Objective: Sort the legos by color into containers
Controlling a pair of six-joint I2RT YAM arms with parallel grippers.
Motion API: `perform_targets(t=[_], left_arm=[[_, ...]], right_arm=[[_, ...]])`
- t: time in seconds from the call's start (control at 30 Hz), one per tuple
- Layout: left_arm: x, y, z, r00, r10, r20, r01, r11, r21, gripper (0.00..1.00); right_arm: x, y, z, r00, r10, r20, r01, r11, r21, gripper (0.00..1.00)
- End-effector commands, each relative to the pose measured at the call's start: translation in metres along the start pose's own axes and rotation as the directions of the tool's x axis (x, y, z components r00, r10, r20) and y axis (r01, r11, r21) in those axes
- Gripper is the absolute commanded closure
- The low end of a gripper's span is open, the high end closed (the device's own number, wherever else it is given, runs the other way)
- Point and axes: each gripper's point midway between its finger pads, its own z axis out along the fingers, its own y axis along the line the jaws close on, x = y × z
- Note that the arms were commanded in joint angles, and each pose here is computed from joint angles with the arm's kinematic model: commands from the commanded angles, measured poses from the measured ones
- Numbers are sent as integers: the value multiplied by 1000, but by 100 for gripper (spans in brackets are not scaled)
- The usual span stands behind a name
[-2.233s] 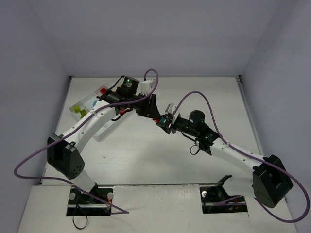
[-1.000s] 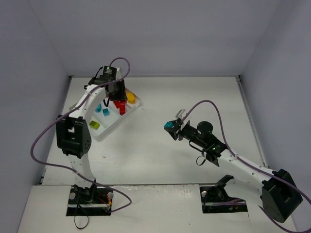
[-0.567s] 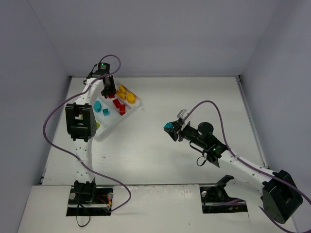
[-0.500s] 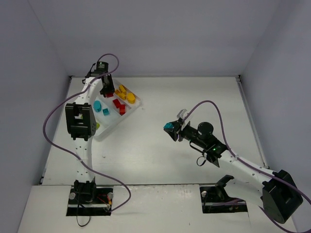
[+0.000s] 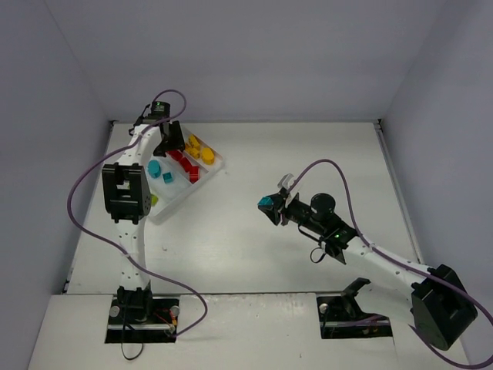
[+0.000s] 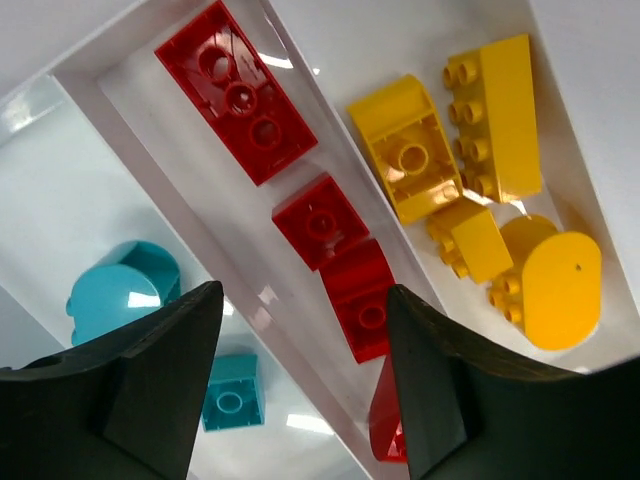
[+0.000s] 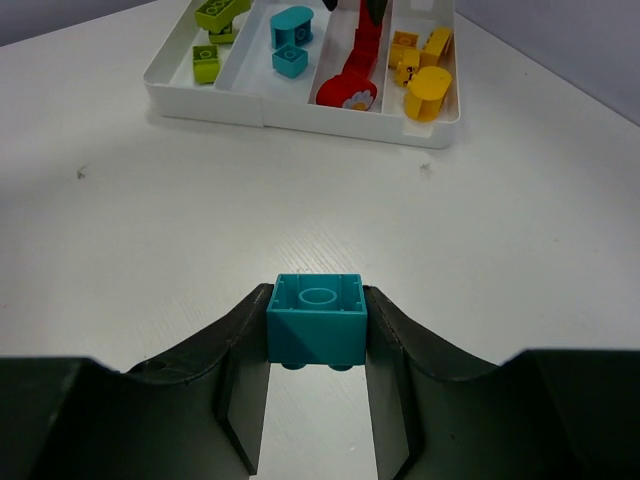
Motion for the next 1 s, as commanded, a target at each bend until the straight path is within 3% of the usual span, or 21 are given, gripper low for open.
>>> perform_targets(t=[0.0,0.2,0.33,0.47,0.7,0.97], left_arm=[[-37,-25,-72,989,-43,139,26,993,117,40],[-2,-93,-169,984,20,175,-78,940,334,36],[47,-142,-231,974,129,186,-203,860,468,32],[104,-180,-286,964,210,161,-265,736,623,31],[180,-216,-326,939,317,132,-300,570,765,31],[213,-241,-351,925,349,148,-304,450,840,31]], right_arm=[[-37,6,1,989,-46,140,51,998,-33,92],[-47,16,0,968,-148,201,163,985,-58,89],[-53,19,2,960,-197,201,217,973,-81,89],[-70,23,-5,946,-233,225,258,962,-86,87],[-90,25,-11,939,-272,211,298,949,-103,85],[-95,33,-14,942,-268,200,298,945,-134,84]])
